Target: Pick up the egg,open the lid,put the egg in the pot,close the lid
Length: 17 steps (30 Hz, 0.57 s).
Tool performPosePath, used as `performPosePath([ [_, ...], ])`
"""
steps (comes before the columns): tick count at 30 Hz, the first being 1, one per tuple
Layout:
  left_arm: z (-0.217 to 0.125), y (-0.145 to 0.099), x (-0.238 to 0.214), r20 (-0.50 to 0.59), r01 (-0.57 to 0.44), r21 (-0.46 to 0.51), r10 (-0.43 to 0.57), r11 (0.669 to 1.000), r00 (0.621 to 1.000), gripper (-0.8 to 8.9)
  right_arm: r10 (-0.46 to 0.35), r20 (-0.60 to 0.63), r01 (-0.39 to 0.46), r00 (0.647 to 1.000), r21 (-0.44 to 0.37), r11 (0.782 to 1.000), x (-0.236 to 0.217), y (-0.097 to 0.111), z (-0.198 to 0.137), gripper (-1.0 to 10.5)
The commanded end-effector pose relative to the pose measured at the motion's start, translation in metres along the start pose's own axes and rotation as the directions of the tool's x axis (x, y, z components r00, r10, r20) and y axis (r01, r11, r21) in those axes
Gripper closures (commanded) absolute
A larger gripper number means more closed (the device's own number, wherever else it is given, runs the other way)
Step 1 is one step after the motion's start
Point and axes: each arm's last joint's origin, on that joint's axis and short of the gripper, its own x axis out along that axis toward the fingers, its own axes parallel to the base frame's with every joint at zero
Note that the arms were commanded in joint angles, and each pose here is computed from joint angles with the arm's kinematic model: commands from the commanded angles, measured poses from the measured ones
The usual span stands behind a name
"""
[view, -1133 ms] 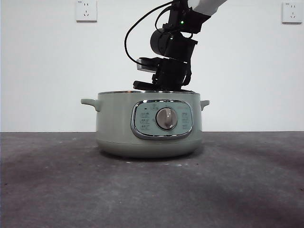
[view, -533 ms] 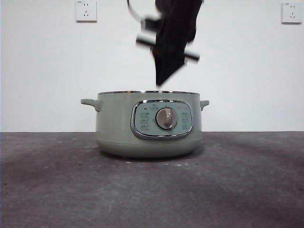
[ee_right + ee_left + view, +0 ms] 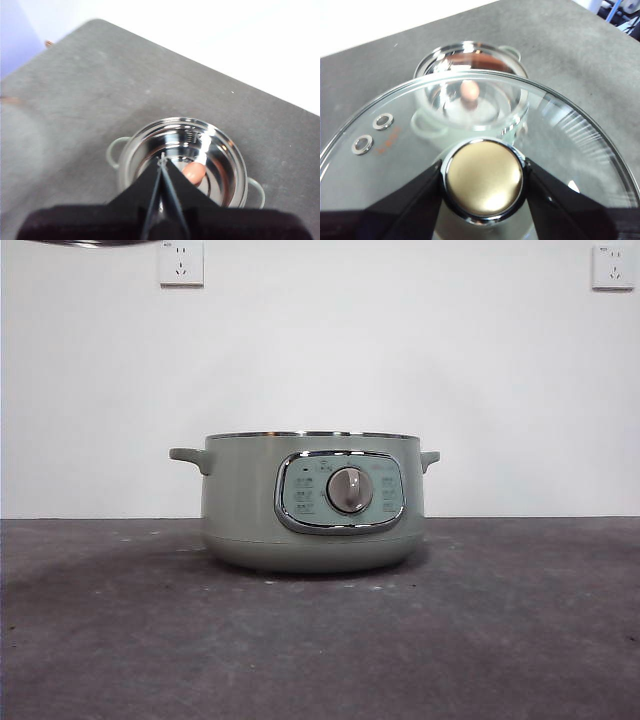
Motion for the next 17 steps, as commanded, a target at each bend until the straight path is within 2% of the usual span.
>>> performPosePath([
  [1, 0.014, -0.001, 0.011, 0.08, 0.041, 0.055, -0.045, 0.998, 0.996, 8.21, -0.005, -0.023, 0.005, 1.0, -0.011, 1.0, -0.03, 0.008, -0.01, 9.6],
  [9, 0.037, 0.0, 0.072, 0.13, 0.105, 0.117, -0.12, 0.988, 0.984, 8.21, 0.013, -0.079, -0.015, 0.997, -0.037, 0.999, -0.1, 0.024, -0.061, 9.6],
  [13, 0.044, 0.003, 0.108, 0.146, 0.12, 0.134, -0.139, 0.984, 0.979, 8.21, 0.009, -0.101, -0.011, 0.995, -0.016, 1.0, -0.127, 0.025, -0.095, 9.6],
  [17, 0.046, 0.005, 0.147, 0.141, 0.127, 0.143, -0.148, 0.981, 0.979, 8.21, -0.027, -0.124, 0.029, 0.992, 0.019, 0.999, -0.148, 0.025, -0.134, 9.6],
])
